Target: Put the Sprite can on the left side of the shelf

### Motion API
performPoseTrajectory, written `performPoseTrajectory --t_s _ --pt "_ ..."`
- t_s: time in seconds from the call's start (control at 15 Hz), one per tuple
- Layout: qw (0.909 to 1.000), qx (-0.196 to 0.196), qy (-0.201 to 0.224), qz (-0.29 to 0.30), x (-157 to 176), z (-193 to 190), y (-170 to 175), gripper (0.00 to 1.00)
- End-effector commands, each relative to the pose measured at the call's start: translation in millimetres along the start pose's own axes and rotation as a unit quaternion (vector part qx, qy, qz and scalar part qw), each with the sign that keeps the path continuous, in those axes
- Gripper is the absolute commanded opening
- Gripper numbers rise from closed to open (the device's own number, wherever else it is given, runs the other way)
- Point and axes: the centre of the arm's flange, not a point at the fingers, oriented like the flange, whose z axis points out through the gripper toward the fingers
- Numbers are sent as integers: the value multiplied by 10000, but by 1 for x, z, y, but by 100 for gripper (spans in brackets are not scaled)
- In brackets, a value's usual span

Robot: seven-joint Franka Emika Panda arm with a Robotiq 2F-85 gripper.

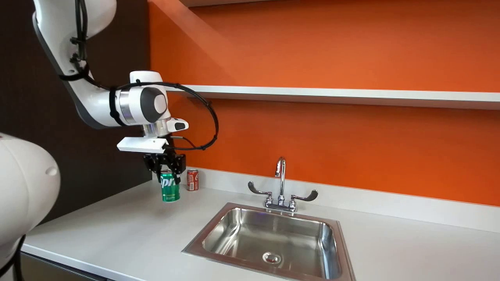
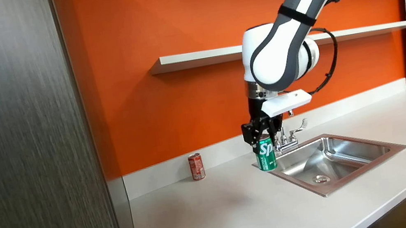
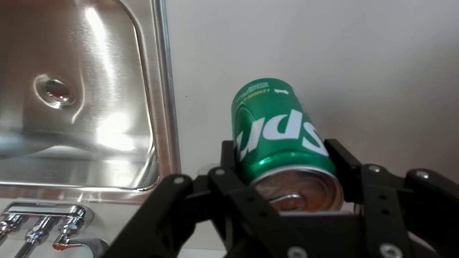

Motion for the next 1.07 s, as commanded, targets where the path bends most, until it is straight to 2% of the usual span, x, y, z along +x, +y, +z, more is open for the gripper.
performPoseTrajectory --t_s 0.0,0.4,1.0 --pt "9999 -31 -51 86 -8 -55 2 38" --pt "9992 -113 267 283 -12 -137 16 38" --pt "9910 -259 1281 273 3 -268 31 38"
